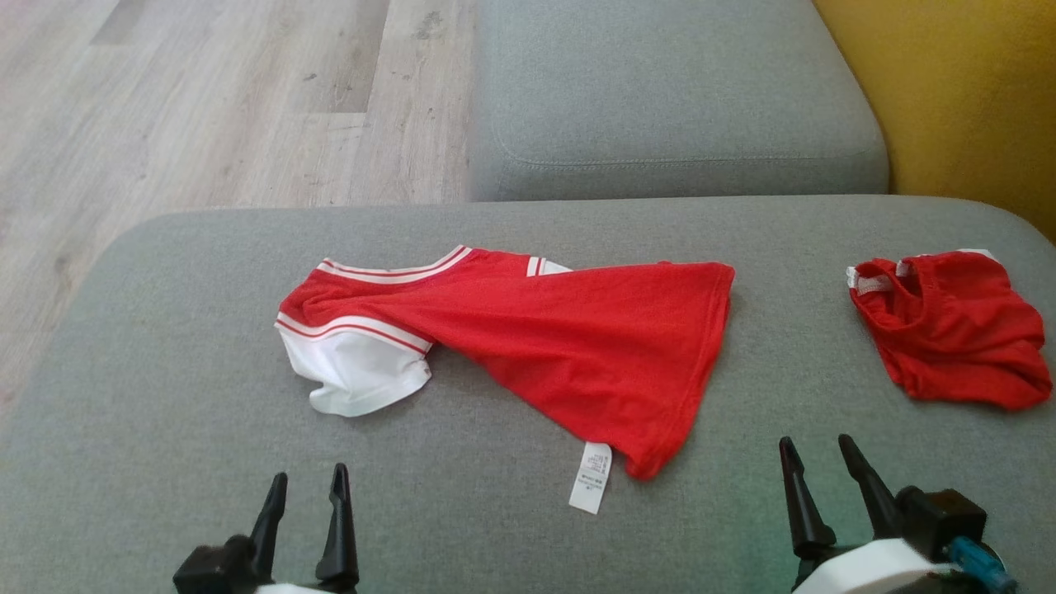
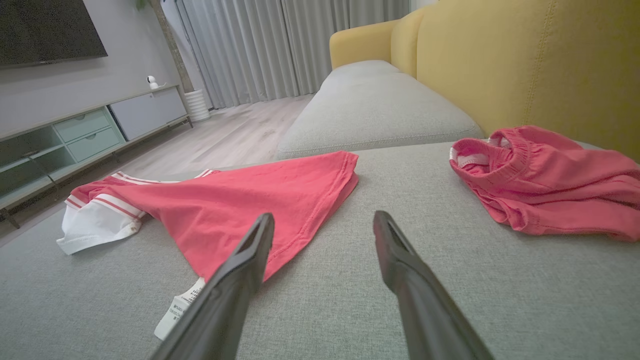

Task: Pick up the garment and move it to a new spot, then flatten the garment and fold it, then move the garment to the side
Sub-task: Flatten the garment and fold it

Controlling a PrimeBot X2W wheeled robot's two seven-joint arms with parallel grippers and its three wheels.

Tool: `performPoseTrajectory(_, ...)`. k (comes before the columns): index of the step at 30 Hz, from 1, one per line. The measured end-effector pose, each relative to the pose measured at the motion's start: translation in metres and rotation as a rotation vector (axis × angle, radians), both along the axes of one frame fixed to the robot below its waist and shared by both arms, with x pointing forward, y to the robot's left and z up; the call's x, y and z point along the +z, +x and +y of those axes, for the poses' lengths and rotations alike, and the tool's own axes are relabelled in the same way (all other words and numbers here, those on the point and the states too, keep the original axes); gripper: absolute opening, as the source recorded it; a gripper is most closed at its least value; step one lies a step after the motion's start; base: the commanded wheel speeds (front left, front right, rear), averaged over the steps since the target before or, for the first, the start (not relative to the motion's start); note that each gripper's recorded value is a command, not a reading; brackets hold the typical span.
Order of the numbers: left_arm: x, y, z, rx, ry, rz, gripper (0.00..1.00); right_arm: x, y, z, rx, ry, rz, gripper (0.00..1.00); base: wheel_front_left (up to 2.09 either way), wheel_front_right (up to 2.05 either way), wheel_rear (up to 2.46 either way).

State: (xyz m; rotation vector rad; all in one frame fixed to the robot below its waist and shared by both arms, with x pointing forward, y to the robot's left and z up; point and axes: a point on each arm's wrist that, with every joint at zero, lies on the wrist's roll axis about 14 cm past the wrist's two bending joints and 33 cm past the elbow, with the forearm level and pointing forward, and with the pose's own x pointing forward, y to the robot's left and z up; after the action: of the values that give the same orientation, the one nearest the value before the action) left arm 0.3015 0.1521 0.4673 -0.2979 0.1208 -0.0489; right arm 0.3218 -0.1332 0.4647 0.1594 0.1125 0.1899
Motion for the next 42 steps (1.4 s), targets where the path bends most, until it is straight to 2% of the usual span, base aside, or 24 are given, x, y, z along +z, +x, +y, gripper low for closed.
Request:
performPoseTrajectory(15, -0.010, 0.006, 0.006, -0.002, 0.026, 0.054, 1.00, -0.011, 0.002, 0.000, 0.000, 0.000, 0.038, 1.00, 0.00, 0.00, 0.00)
performPoseTrajectory(23, -0.023, 0.057, 0.021, 0.000, 0.086, 0.159, 1.00, 0.001, 0.025, 0.010, 0.032, -0.020, 0.014, 1.00, 0.00, 0.00, 0.00)
performPoseTrajectory(32, -0.066, 0.109, 0.031, 0.019, 0.136, 0.318, 1.00, -0.003, 0.053, 0.012, 0.041, -0.037, 0.033, 1.00, 0.00, 0.00, 0.00)
performPoseTrajectory(38, -0.096, 0.121, 0.025, -0.020, 0.147, 0.412, 0.99, -0.013, 0.059, 0.002, 0.016, -0.049, 0.062, 1.00, 0.00, 0.00, 0.00)
performPoseTrajectory(39, -0.100, 0.121, 0.022, -0.030, 0.142, 0.423, 0.58, -0.014, 0.059, 0.001, 0.011, -0.050, 0.066, 1.00, 0.00, 0.00, 0.00)
performPoseTrajectory(40, -0.103, 0.120, 0.021, -0.032, 0.138, 0.433, 0.27, -0.015, 0.059, 0.000, 0.008, -0.050, 0.069, 1.00, 0.00, 0.00, 0.00)
performPoseTrajectory(41, -0.105, 0.118, 0.019, -0.038, 0.132, 0.436, 0.01, -0.015, 0.059, -0.001, 0.005, -0.050, 0.070, 1.00, 0.00, 0.00, 0.00)
performPoseTrajectory(42, -0.105, 0.118, 0.018, -0.038, 0.130, 0.426, 0.00, -0.015, 0.059, -0.002, 0.004, -0.050, 0.071, 1.00, 0.00, 0.00, 0.00)
